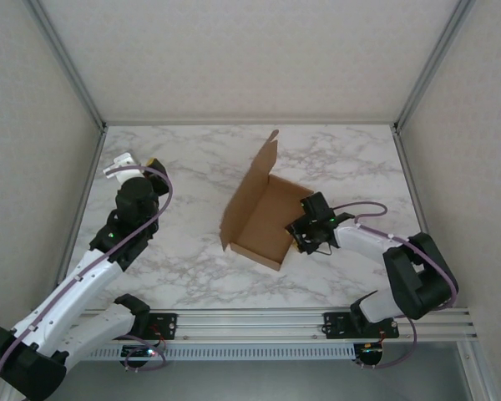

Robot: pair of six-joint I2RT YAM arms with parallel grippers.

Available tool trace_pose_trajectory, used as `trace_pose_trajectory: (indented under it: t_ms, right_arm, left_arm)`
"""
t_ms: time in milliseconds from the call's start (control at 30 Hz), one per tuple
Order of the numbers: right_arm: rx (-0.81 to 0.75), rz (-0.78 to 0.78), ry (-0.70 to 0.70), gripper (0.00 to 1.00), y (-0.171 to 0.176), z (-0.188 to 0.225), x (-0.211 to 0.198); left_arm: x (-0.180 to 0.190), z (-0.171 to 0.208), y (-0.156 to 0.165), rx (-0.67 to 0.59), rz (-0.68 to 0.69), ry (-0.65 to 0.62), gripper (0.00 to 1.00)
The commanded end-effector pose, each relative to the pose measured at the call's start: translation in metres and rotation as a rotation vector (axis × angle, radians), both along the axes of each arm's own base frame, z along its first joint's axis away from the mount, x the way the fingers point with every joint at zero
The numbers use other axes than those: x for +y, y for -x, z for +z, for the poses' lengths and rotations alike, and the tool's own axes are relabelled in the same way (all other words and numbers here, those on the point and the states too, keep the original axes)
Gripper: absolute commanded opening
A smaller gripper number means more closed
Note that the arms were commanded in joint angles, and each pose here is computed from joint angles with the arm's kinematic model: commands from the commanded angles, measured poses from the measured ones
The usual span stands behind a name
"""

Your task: Fold the paper box

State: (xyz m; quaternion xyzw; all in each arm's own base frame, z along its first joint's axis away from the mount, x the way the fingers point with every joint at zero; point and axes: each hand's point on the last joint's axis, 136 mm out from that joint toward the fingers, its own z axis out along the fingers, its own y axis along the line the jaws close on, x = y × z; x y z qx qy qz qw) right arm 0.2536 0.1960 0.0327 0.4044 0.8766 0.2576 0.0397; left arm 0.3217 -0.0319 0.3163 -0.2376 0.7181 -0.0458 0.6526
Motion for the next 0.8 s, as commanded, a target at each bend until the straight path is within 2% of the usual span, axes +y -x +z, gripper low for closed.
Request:
trace_pose_trajectory:
  t_ms: [0,100,233,333,400,500,567,667,767]
  right_arm:
    - [-0.007,0.019,0.073,0.59,-0.008,0.009,0.001]
    - [-0.118,0.102,0.247,0.69,-0.024,0.034,-0.036]
    - [-0.431,0.286,0.61,0.76,-0.061,0.118,-0.077]
    - [-0.708,0.552,0.644,0.78,-0.086,0.157,-0.048]
    - [-0.738,0.758,0.623,0.79,-0.098,0.143,-0.025]
    - [-0.641,0.915,0.637,0.77,-0.12,0.119,-0.017]
    - [-0.626,0.973,0.65,0.78,-0.136,0.105,-0.013]
    - [-0.612,1.037,0.672,0.78,-0.154,0.086,-0.01]
    - [-0.618,1.096,0.67,0.78,-0.162,0.065,-0.005]
  left_arm:
    - [0.012,0.005,0.006,-0.043,0.053,0.025,0.42]
    - [0.01,0.005,0.005,-0.041,0.041,0.027,0.42]
    - [0.008,0.006,0.004,-0.044,0.033,0.033,0.41]
    - [0.006,0.007,0.003,-0.048,0.024,0.038,0.41]
    - [0.005,0.007,0.002,-0.046,0.017,0.039,0.41]
    - [0.002,0.007,0.0,-0.036,0.0,0.033,0.41]
    - [0.002,0.007,0.002,-0.039,-0.002,0.036,0.43]
    - [0.002,0.01,0.004,-0.045,-0.006,0.039,0.55]
    - [0.001,0.012,0.004,-0.046,-0.018,0.041,0.57]
